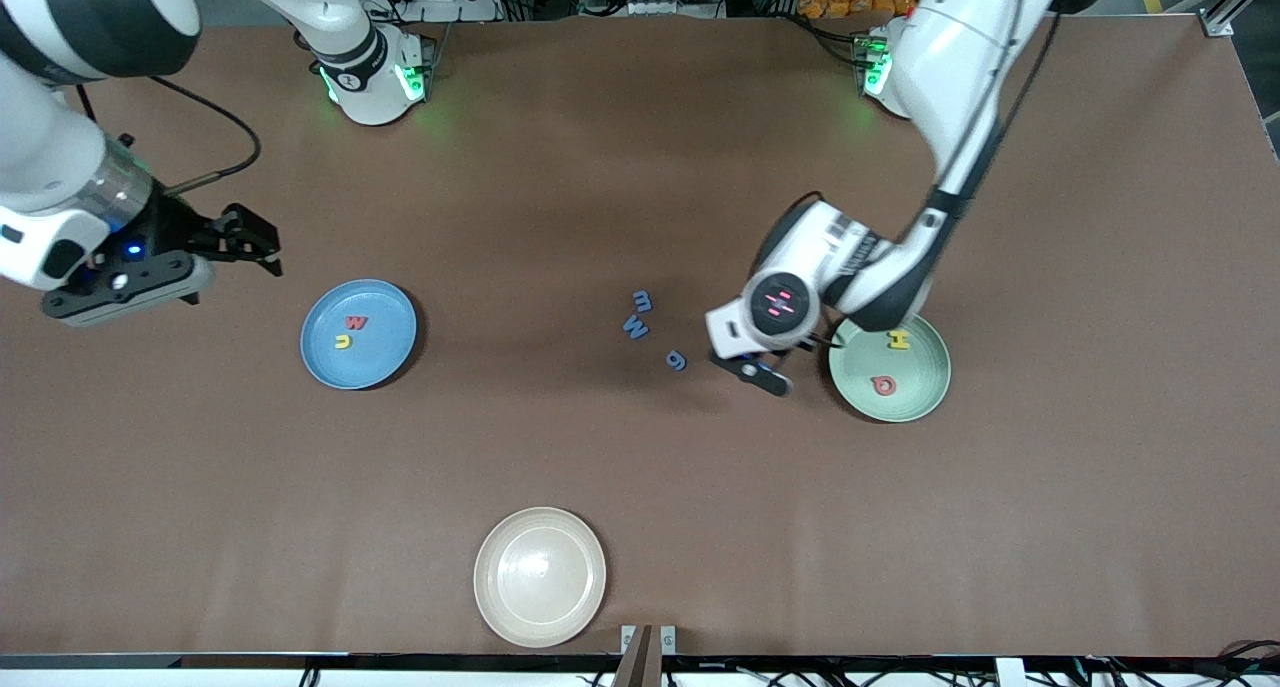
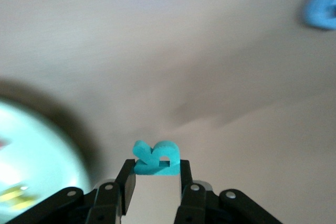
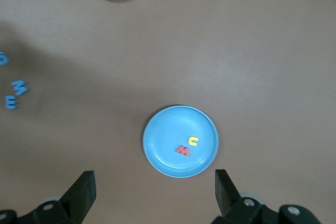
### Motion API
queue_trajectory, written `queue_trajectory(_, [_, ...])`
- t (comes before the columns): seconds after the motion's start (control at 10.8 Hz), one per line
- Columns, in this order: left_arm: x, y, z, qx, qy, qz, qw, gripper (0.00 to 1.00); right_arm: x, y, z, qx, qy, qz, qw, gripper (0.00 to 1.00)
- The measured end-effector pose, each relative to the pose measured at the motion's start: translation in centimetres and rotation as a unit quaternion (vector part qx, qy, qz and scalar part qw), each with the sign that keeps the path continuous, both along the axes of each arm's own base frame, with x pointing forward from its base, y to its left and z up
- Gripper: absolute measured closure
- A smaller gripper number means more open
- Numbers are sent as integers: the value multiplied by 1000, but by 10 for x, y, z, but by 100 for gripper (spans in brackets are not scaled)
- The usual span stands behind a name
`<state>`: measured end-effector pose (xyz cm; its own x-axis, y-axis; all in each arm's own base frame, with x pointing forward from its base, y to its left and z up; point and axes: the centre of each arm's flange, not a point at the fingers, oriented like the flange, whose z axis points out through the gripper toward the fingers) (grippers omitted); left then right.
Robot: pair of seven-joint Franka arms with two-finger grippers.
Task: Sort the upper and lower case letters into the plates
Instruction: 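Carry the teal R to the green plate while the right gripper reaches letters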
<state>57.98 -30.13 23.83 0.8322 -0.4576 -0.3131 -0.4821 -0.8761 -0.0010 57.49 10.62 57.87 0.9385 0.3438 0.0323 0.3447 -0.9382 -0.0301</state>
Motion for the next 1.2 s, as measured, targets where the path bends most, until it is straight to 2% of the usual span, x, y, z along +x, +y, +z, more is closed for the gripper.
queue_trajectory(0.19, [30, 88, 26, 0, 19, 18, 1000, 62, -11, 48, 0, 6, 4, -10, 1000, 0])
queue_trajectory(0.46, [30, 136, 15, 17, 36, 31, 999, 61, -47, 170, -16, 18, 12, -30, 999, 0])
queue_trajectory(0.56, [28, 133, 13, 17, 39, 28, 999, 55, -59, 218, -34, 30, 11, -37, 999, 0])
queue_trajectory(0.74, [27, 127, 18, 15, 35, 24, 999, 26, -78, 304, -91, 60, 7, -28, 998, 0])
queue_trajectory(0.93, [30, 128, 33, 13, 22, 26, 999, 2, -90, 361, -169, 60, 5, 7, 998, 0])
queue_trajectory(1.2, [44, 138, 64, 6, -8, 37, 999, 0, -108, 402, -273, 26, 4, 53, 998, 4])
